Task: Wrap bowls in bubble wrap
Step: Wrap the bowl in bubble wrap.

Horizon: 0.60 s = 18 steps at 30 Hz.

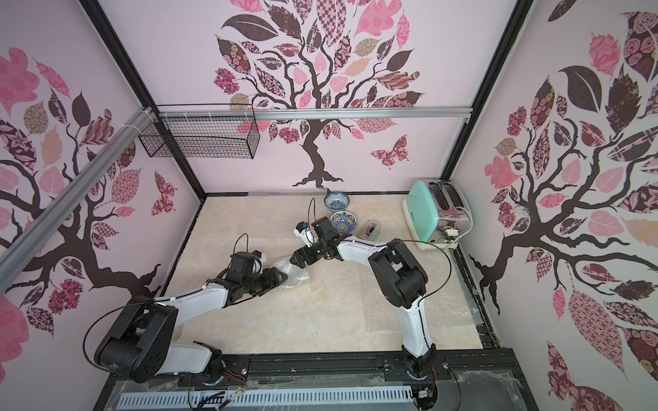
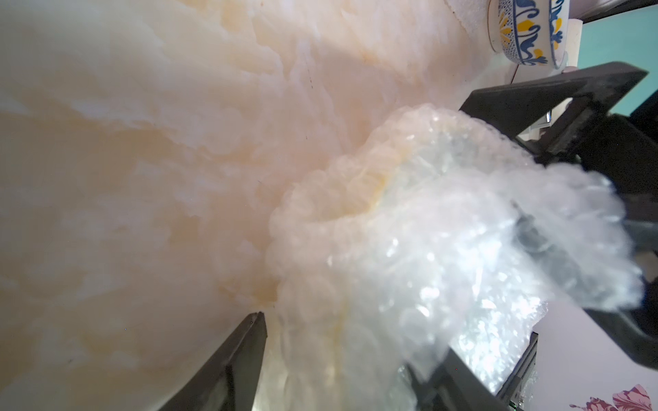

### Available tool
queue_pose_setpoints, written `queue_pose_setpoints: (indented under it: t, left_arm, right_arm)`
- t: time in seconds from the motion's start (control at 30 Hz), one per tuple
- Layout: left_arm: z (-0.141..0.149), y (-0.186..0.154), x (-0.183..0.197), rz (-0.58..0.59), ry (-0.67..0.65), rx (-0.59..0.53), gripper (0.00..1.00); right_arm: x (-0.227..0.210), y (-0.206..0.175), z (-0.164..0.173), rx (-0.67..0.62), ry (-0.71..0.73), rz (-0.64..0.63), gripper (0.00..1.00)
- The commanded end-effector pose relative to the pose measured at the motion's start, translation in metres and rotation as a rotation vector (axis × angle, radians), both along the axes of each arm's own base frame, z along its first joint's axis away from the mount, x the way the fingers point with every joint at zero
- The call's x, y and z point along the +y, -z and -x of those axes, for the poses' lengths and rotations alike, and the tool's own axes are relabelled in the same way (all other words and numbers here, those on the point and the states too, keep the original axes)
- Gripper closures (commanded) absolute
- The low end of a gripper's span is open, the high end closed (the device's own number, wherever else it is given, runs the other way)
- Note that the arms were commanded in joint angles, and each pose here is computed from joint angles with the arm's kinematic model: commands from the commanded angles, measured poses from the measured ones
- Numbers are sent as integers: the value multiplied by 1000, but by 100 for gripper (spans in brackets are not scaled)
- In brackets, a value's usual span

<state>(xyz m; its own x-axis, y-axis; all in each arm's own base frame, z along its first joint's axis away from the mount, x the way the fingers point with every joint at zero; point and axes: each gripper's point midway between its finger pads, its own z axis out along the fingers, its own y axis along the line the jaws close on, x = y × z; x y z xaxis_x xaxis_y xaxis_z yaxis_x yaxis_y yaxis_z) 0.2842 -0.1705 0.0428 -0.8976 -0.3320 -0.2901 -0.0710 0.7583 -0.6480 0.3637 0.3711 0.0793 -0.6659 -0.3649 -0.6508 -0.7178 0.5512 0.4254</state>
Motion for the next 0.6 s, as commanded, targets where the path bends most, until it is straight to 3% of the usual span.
queue_pose_setpoints:
  t: [0.0, 0.4, 0.57]
  left_arm:
    - [-1, -1, 0, -6, 9, -8, 34]
    - [-1, -1, -1, -3, 10, -5, 34]
    - [-2, -3, -1, -4, 10, -9, 34]
  right_arm:
    - [-3, -27, -6, -85, 30, -48, 8]
    - [10, -6, -5, 0, -40, -35, 5]
    - [18, -2, -21, 30, 15, -41, 9]
